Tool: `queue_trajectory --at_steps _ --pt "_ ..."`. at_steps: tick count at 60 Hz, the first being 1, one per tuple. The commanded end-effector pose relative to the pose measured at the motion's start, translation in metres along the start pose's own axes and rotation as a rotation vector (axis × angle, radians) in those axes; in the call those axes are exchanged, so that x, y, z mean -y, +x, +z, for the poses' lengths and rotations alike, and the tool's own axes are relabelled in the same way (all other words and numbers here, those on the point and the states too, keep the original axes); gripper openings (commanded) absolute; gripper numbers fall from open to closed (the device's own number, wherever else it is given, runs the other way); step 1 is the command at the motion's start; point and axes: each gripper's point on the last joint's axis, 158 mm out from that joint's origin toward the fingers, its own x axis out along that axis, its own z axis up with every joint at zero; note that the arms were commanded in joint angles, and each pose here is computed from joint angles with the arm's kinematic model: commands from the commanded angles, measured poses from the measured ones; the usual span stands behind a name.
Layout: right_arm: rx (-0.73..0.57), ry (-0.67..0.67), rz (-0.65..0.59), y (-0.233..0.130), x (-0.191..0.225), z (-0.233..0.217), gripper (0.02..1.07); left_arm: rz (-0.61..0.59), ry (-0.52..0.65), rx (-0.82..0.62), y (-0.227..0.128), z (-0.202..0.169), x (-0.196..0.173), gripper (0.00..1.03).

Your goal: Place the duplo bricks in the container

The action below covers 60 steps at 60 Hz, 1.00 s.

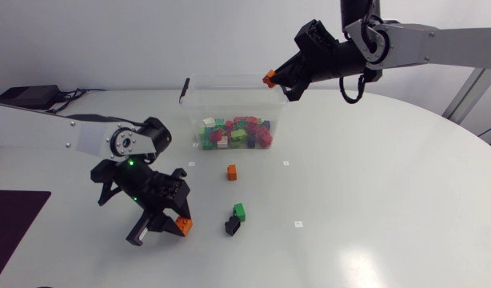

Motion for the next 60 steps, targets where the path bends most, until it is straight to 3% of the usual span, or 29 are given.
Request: queue_trajectory --at_steps 1,36,40,50,53,60 --pt "0.011 0.029 -0.016 0.016 0.012 0.003 0.17 0.078 -0.015 0.037 -0.026 0.012 -0.022 0.25" --pt "-0.054 0.047 -0.062 0.103 0.028 -0.008 0.19 0.433 -0.247 0.281 -0.118 0.062 -0.136 0.25" --pt "-0.06 0.045 -0.068 0.106 0.028 -0.009 0.31 0.475 -0.283 0.307 -0.127 0.064 -0.15 0.25" --pt "-0.089 0.049 -0.083 0.111 0.031 -0.018 0.9 0.592 -0.37 0.383 -0.157 0.064 -0.188 0.26" --pt "-0.09 0.049 -0.084 0.11 0.031 -0.018 0.96 0.617 -0.39 0.405 -0.163 0.065 -0.197 0.26" --pt "-0.084 0.051 -0.099 0.1 0.035 -0.013 1.0 0.671 -0.433 0.441 -0.178 0.063 -0.217 0.26"
